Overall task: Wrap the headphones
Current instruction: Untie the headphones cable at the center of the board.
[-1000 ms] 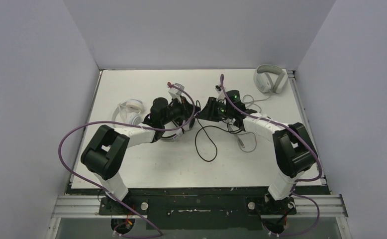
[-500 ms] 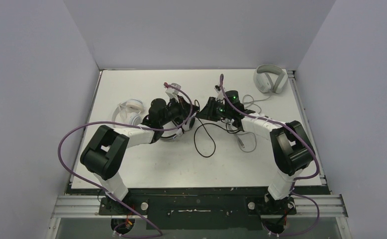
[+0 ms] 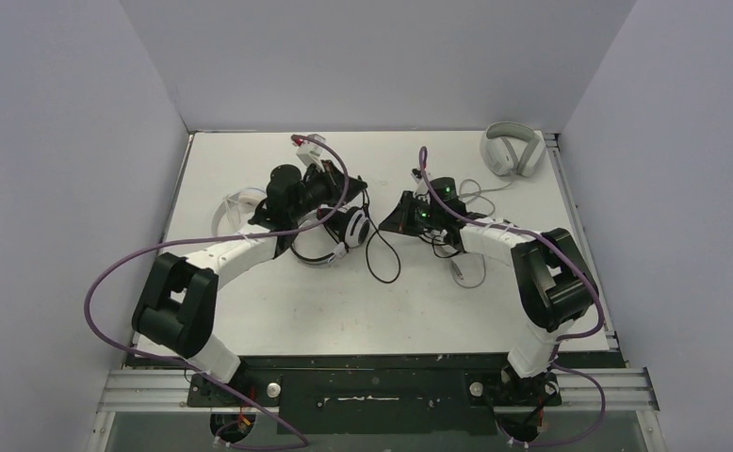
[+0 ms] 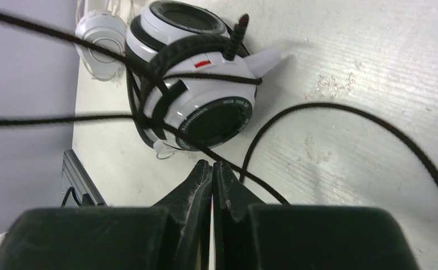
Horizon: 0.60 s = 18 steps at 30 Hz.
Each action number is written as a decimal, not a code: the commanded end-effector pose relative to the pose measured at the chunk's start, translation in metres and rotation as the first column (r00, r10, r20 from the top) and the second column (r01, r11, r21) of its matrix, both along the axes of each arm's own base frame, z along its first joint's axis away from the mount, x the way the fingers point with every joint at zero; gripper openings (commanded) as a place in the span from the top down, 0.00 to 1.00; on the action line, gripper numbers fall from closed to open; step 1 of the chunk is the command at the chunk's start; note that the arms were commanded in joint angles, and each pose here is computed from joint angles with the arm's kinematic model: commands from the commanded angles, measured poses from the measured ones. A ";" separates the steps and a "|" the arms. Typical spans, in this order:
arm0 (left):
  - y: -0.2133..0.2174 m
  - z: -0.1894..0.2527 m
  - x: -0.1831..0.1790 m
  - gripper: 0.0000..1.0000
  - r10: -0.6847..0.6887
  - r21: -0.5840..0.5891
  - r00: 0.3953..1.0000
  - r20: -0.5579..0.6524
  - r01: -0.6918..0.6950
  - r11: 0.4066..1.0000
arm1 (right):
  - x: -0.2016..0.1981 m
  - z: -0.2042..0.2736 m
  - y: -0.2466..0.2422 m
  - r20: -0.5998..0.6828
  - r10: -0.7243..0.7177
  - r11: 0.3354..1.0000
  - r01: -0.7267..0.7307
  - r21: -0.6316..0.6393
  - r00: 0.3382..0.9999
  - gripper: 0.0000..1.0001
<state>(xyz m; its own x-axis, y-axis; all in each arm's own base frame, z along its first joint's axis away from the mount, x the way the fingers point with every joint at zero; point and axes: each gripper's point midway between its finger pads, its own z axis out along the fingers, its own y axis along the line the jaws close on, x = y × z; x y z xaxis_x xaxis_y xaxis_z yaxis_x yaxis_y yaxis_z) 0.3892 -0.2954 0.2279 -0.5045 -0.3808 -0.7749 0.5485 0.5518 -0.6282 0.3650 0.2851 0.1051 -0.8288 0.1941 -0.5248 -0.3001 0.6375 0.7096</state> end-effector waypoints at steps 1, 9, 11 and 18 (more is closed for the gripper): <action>0.024 0.047 0.016 1.00 0.066 -0.057 0.998 -0.007 -0.067 0.996 | 0.001 0.001 -0.006 0.045 -0.006 1.000 0.006 -0.015 0.999 1.00; 0.057 0.044 0.030 1.00 0.057 -0.133 0.993 -0.105 -0.071 0.989 | -0.003 0.010 -0.005 0.089 0.024 1.000 -0.023 -0.007 0.996 0.84; 0.056 0.039 0.027 1.00 0.049 -0.140 0.993 -0.107 -0.064 0.988 | 0.002 0.023 -0.006 0.132 0.013 1.000 -0.013 0.003 0.991 0.75; 0.053 0.029 0.013 1.00 0.019 -0.190 0.993 -0.120 -0.042 0.981 | 0.023 0.058 0.017 0.193 0.002 0.999 -0.010 0.039 0.981 0.57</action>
